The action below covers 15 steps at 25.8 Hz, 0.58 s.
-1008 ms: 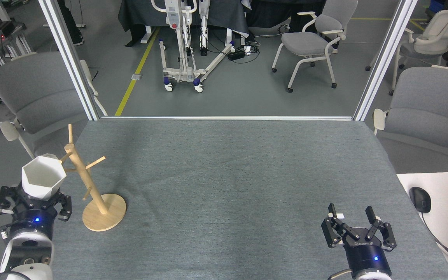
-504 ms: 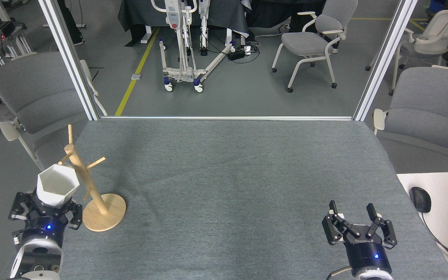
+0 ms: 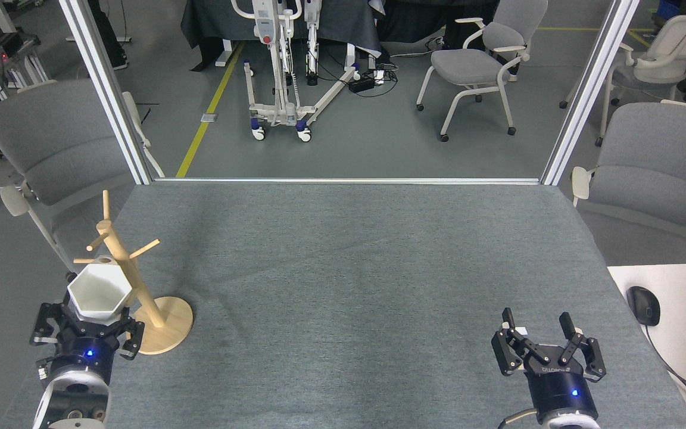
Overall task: Hang cup on storage rack
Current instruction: 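Raise the cup with the left gripper and hook it onto a rack peg, then open the left gripper and lower it away from the hung cup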
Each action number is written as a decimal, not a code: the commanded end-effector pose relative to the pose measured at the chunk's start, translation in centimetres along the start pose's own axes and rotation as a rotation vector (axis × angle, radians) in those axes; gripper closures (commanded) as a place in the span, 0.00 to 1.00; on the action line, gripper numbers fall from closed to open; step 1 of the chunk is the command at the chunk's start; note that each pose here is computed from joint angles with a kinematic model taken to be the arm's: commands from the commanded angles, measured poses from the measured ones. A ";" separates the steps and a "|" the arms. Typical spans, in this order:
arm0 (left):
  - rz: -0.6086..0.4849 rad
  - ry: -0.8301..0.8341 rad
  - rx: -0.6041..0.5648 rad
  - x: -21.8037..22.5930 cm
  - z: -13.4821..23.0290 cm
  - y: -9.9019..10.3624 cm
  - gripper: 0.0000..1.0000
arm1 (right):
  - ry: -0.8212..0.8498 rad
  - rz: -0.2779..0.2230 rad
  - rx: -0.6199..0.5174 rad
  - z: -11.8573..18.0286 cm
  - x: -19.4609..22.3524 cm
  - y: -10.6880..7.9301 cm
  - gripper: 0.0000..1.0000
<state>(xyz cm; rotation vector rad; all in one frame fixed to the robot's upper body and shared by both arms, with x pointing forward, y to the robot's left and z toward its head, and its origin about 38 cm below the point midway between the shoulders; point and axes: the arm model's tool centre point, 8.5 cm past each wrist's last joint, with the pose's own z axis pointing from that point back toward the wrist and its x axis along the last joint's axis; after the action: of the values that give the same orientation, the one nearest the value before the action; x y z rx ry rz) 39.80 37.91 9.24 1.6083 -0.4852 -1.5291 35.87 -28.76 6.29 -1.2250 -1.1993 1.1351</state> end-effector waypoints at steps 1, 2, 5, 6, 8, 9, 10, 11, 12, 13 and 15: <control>0.005 -0.022 -0.022 0.9 0.0 -0.7 0.03 | -0.003 0.000 -0.002 -0.1 0.1 -0.1 0.00; 0.010 -0.036 -0.033 1.5 0.0 -1.1 0.03 | -0.004 0.003 -0.002 -0.1 0.0 -0.1 0.00; 0.021 -0.061 -0.068 2.7 0.1 -2.1 0.03 | -0.003 -0.002 -0.004 -0.1 0.1 -0.1 0.00; 0.024 -0.069 -0.079 3.0 0.1 -2.5 0.03 | -0.003 -0.003 -0.002 -0.1 0.1 -0.1 0.00; 0.031 -0.085 -0.102 3.8 0.2 -3.2 0.03 | -0.001 -0.003 -0.002 -0.1 0.1 -0.1 0.00; 0.034 -0.094 -0.110 4.1 0.2 -3.4 0.03 | -0.001 -0.003 -0.002 -0.1 0.1 -0.1 0.00; 0.034 -0.100 -0.120 4.4 0.2 -3.8 0.03 | -0.001 -0.003 0.000 0.0 0.1 0.0 0.00; 0.038 -0.108 -0.129 4.6 0.3 -4.1 0.02 | -0.001 -0.005 0.000 0.0 0.1 0.0 0.00; 0.040 -0.113 -0.131 4.8 0.4 -4.2 0.02 | -0.001 -0.005 0.000 0.0 0.1 0.0 0.00; 0.050 -0.124 -0.134 5.2 0.5 -4.2 0.02 | -0.001 -0.005 0.000 0.0 0.1 0.0 0.00; 0.078 -0.146 -0.131 6.3 1.1 -4.1 0.02 | -0.001 -0.003 -0.002 -0.1 0.1 -0.1 0.00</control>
<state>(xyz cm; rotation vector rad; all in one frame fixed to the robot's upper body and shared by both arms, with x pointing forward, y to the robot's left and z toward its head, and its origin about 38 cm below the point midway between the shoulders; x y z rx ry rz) 39.19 36.23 3.14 1.4084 -0.4793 -1.5909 35.89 -28.62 6.32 -1.2213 -1.2031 1.1330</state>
